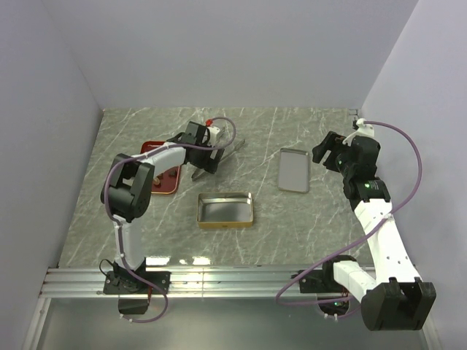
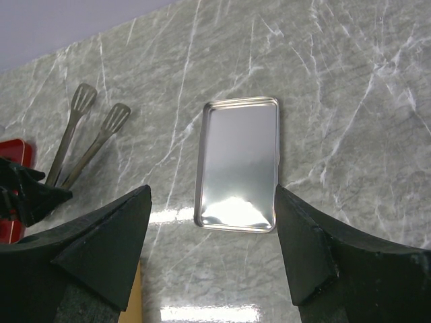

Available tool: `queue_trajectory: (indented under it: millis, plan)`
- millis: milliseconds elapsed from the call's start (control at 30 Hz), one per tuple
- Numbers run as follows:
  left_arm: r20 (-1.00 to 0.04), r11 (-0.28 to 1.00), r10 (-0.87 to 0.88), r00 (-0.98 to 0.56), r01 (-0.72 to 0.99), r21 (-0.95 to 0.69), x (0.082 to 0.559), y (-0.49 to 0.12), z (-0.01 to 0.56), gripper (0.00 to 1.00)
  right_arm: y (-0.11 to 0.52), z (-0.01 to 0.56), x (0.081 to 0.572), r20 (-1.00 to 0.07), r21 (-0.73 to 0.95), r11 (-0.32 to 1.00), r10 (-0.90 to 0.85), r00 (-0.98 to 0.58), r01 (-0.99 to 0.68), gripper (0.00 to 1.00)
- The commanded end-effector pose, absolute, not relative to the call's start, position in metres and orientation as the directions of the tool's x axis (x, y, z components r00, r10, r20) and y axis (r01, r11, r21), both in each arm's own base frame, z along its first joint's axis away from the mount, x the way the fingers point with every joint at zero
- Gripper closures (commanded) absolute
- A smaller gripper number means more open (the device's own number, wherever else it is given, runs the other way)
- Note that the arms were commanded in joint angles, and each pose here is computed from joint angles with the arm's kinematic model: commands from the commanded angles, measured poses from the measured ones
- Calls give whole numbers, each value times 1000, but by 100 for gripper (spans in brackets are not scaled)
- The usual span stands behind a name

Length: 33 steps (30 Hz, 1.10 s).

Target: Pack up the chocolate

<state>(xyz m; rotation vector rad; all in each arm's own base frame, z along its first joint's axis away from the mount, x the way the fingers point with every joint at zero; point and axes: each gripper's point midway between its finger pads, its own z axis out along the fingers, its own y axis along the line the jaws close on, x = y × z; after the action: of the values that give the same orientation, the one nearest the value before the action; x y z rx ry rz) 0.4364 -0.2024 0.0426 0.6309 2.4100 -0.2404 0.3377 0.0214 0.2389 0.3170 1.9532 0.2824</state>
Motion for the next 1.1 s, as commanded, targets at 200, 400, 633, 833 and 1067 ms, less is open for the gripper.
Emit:
queue_trajectory:
  millis: [200, 400, 633, 833, 1067]
  plan:
    - [-600, 875, 404, -690, 483, 34, 442, -203, 27, 4, 19, 248, 336, -877, 319, 944, 329, -350, 87, 20]
    - [-581, 880, 419, -698, 469, 71, 444, -202, 19, 12, 18, 248, 335, -880, 316, 945, 326, -346, 87, 20]
    - [-597, 887, 415, -686, 450, 100, 446, -198, 26, 39, 18, 247, 334, -880, 317, 944, 329, -344, 91, 20]
    - [-627, 900, 389, -675, 423, 103, 448, -197, 49, 43, 18, 246, 334, -879, 317, 944, 329, -345, 91, 20]
    - [-693, 914, 340, -636, 395, 86, 453, -200, 98, 46, 19, 247, 335, -878, 323, 942, 333, -344, 88, 21]
